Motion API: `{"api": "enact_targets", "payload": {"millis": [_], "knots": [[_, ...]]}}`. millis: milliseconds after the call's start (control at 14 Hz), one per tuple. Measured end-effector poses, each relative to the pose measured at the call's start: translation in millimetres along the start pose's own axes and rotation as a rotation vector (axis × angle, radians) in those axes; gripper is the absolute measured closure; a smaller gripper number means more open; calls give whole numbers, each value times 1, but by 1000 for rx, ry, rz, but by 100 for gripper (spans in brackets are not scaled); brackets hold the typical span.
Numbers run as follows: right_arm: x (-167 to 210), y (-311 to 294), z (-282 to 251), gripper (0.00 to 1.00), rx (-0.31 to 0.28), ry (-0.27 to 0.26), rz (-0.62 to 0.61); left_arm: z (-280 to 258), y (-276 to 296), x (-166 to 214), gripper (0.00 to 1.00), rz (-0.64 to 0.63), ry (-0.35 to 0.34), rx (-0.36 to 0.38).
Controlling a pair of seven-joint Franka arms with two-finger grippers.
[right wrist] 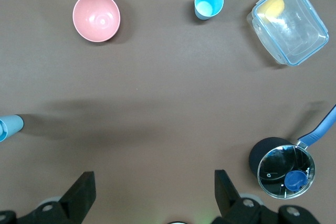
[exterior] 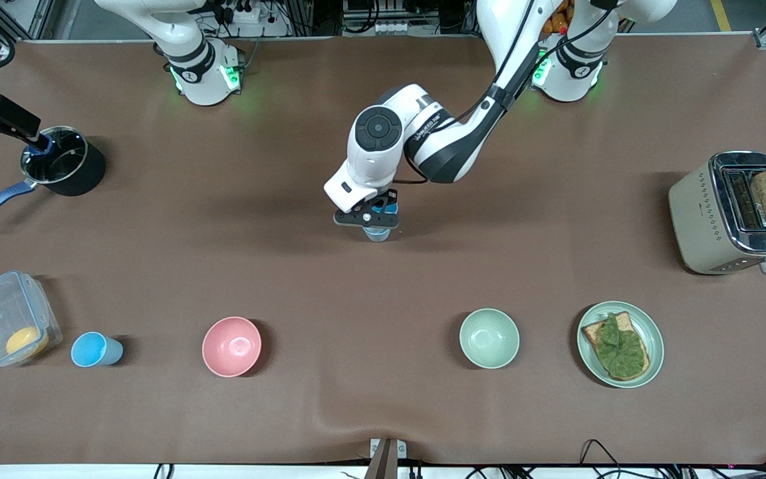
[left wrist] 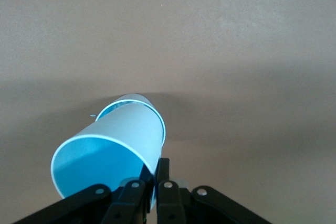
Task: Stack blue cups with both arms
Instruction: 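Lower the held cup into the center cup and open the left gripper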
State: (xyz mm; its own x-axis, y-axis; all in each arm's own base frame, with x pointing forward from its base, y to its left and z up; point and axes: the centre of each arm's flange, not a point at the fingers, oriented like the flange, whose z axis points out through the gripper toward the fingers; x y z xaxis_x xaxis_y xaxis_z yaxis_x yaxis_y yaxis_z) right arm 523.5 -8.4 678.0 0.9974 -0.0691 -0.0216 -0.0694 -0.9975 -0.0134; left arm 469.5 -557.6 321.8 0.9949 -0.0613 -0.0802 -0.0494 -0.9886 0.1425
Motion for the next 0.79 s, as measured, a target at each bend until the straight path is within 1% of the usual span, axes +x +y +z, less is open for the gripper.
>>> {"api": "enact_targets", "payload": {"millis": [72,143,215,287,358,430,502,573,645,717,788], "knots": [[0,0,0,0,0,0,0,0,0,0,81,0,0,1],[0,0,0,0,0,0,0,1,0,0,69,0,-1,1],[0,0,0,0,0,0,0,2,0,0,60,-1,-1,2],[0,0,0,0,0,0,0,2,-1,1,53,-1,-1,2],[0,0,0,0,0,0,0,1,-2,2,53,-4,3,3],[0,0,0,0,0,0,0,0,-5,7,47,-11,12,5],[0,0,0,0,0,-1,-1,-4,-8,12,39,-17,22,4],[0,0,0,0,0,-2,-1,-10,-11,16,28,-19,35,2],[0,0,0,0,0,-2,-1,-19,-12,18,19,-20,48,-2],[0,0,0,0,0,-2,-1,-33,-15,20,8,-23,57,-5],[0,0,0,0,0,-2,-1,-51,-23,23,1,-33,56,1]]}}
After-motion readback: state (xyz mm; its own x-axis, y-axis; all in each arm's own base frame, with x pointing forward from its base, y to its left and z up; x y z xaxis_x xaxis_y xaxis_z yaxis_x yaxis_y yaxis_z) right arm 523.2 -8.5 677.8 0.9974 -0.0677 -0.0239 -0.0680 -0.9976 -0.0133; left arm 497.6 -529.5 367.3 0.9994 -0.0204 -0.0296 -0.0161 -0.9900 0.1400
